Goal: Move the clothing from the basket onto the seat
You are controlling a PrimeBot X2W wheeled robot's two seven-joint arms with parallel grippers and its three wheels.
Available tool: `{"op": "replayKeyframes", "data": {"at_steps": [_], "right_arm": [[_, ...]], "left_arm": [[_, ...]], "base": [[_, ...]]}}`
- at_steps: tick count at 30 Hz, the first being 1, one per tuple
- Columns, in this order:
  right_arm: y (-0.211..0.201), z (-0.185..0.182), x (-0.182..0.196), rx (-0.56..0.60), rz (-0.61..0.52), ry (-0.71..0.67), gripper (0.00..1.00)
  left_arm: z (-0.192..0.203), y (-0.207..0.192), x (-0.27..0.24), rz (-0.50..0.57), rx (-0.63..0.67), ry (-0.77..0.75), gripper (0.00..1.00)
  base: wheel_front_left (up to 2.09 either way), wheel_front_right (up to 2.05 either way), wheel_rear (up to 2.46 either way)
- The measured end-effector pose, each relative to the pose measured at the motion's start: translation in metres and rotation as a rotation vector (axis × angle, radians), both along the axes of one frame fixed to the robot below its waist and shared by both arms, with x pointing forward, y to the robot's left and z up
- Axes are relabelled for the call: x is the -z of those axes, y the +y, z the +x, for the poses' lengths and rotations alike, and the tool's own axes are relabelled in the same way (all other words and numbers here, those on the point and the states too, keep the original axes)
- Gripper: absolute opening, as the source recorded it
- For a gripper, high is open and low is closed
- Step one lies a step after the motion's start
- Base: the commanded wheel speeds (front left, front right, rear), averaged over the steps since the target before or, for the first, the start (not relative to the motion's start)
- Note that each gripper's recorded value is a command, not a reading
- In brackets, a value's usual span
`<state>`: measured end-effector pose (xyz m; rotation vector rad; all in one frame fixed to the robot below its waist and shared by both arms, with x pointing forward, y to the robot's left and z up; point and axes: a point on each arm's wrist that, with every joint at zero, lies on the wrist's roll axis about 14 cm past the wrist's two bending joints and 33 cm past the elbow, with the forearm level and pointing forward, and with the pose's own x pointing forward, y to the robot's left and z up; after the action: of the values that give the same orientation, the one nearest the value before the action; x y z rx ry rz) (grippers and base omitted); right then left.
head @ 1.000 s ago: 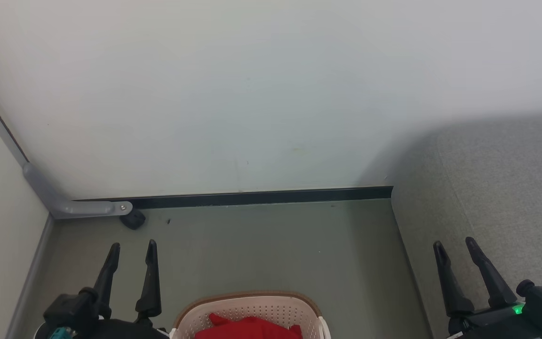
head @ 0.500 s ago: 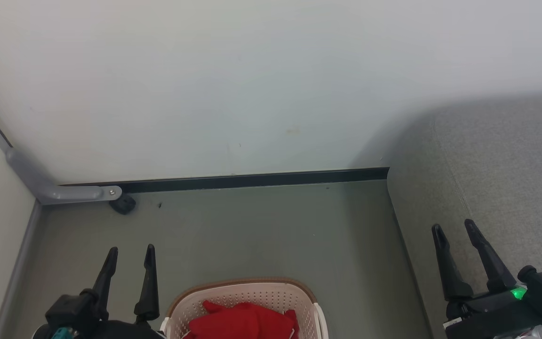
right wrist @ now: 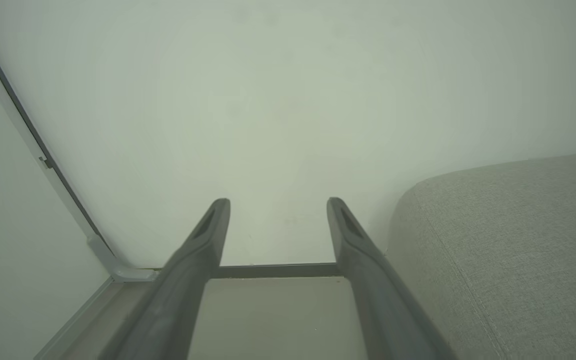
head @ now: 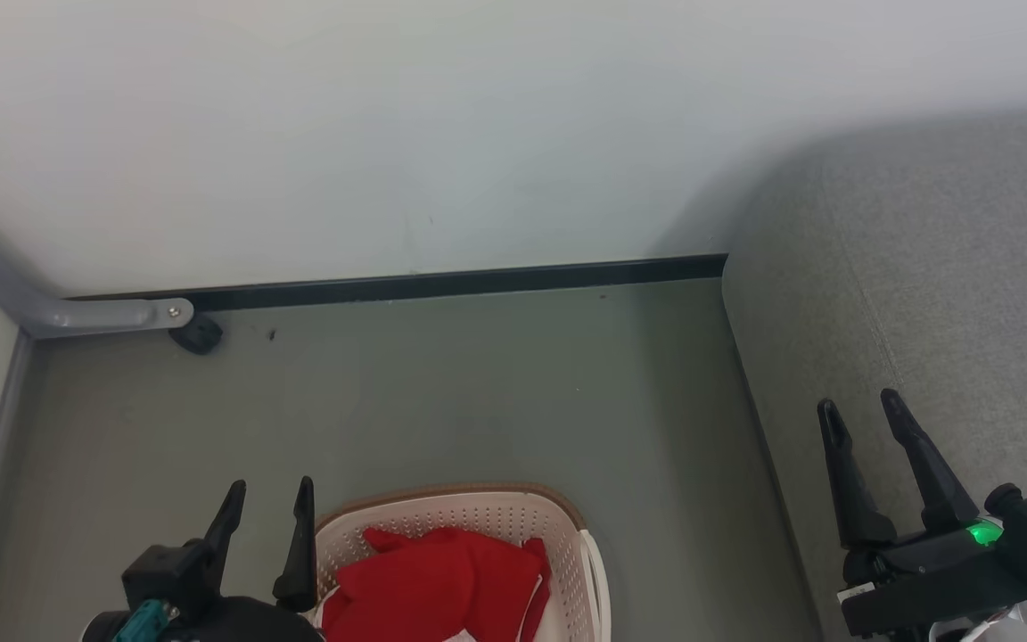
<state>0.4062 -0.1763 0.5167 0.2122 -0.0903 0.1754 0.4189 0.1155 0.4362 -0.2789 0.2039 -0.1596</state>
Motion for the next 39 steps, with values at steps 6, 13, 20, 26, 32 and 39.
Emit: {"op": "replayKeyframes", "data": {"at_steps": [6, 13, 20, 26, 32, 39], "right_arm": [[0.0, 0.01, 0.009, 0.004, 0.006, 0.021, 1.0], [0.0, 0.025, 0.022, 0.008, 0.002, 0.047, 1.0], [-0.001, 0.036, 0.036, 0.015, 0.005, 0.076, 1.0], [-0.002, 0.046, 0.048, 0.02, 0.005, 0.1, 1.0], [-0.003, 0.055, 0.059, 0.021, -0.001, 0.121, 1.0], [-0.003, 0.062, 0.076, 0.017, -0.015, 0.154, 1.0]], "left_arm": [[0.008, -0.006, 0.028, 0.023, 0.037, 0.085, 1.0], [0.019, -0.023, 0.065, 0.063, 0.108, 0.191, 1.0], [0.024, -0.037, 0.102, 0.091, 0.171, 0.305, 1.0], [0.026, -0.047, 0.131, 0.111, 0.218, 0.39, 1.0], [0.017, -0.048, 0.167, 0.149, 0.257, 0.503, 1.0], [0.015, -0.046, 0.199, 0.175, 0.282, 0.604, 1.0]], "base": [[0.0, 0.0, 0.0], [0.0, 0.0, 0.0], [0.0, 0.0, 0.0], [0.0, 0.0, 0.0], [0.0, 0.0, 0.0], [0.0, 0.0, 0.0]]}}
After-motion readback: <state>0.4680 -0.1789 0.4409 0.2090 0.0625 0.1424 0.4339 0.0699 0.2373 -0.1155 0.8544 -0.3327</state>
